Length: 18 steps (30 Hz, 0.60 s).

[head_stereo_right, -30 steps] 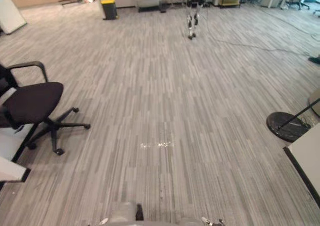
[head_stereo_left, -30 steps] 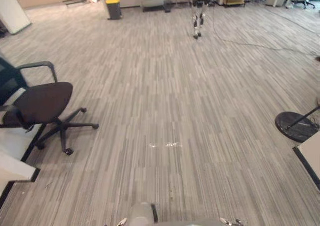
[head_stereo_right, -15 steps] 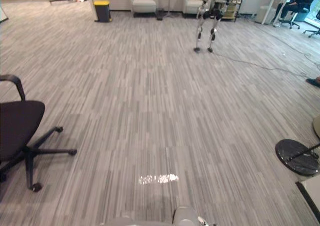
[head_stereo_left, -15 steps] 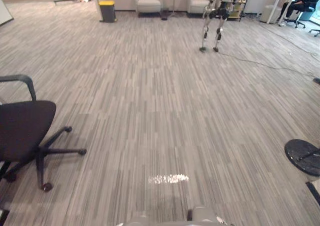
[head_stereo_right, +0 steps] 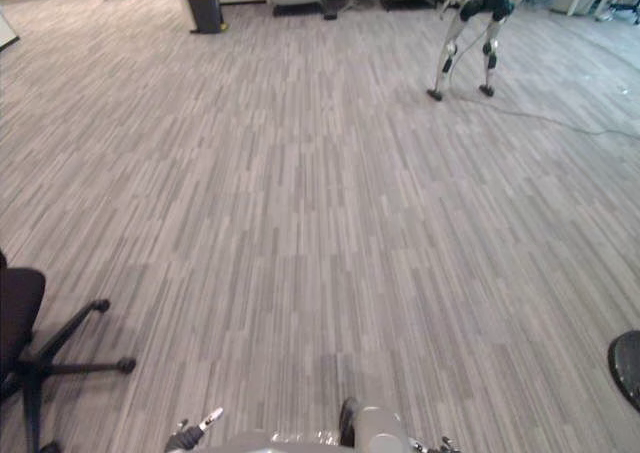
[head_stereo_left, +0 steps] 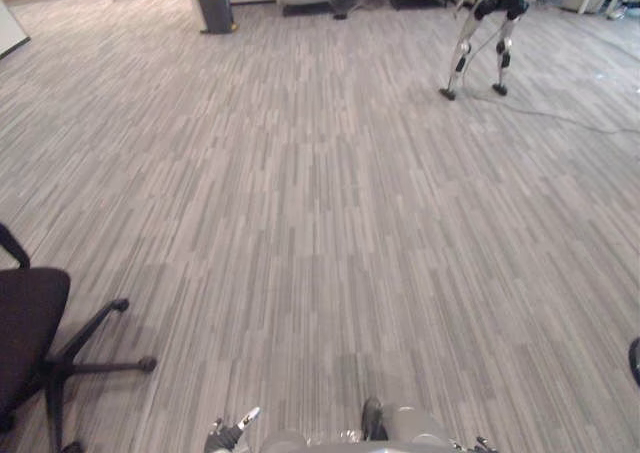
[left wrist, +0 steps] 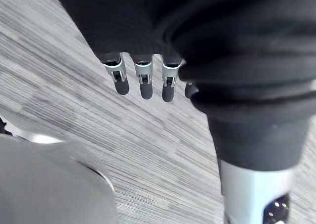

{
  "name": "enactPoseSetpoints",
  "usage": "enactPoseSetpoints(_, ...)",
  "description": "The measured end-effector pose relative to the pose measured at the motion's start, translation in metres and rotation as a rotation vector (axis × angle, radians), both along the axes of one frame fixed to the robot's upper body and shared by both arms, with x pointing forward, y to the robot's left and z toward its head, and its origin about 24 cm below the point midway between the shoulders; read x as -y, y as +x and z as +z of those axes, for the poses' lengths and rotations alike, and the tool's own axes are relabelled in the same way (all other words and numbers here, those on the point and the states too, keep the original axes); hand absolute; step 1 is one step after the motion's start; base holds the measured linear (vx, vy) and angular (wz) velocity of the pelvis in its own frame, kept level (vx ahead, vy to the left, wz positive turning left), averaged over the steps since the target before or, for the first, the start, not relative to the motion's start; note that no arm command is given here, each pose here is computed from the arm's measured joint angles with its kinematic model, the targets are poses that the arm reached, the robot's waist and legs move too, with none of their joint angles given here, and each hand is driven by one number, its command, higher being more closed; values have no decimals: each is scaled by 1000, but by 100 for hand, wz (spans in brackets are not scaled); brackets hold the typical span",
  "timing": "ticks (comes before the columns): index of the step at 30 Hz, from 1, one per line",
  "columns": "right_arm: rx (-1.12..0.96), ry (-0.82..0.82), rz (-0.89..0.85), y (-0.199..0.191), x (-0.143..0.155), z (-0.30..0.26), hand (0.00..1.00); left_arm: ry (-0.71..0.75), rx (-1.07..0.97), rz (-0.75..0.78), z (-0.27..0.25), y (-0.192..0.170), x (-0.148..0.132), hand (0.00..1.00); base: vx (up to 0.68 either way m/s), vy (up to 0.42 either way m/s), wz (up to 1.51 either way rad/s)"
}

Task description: Organize washtable

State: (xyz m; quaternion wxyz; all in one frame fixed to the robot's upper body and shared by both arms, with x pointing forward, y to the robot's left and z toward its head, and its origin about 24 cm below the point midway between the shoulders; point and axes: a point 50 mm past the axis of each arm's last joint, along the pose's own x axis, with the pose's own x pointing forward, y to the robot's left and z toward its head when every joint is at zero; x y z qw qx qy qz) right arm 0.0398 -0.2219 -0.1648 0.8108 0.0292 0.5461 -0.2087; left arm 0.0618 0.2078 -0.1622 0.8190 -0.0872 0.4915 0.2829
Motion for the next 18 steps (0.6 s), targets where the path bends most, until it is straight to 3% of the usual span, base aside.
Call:
enactPoseSetpoints(4,27,-2,-11,12,0,1,0,28,-8,-47,1,-4,-4,0,295,72,-43)
enactPoseSetpoints(7,12,-19,-12,8,5,1,0,6,-36,-35,-2,-10,5,0,237,187,-66)
enactPoseSetpoints(18,-46,36,-11,-12,-15,-6,0,43,-95,-84,-3,-25,-12,0,171,136,-17)
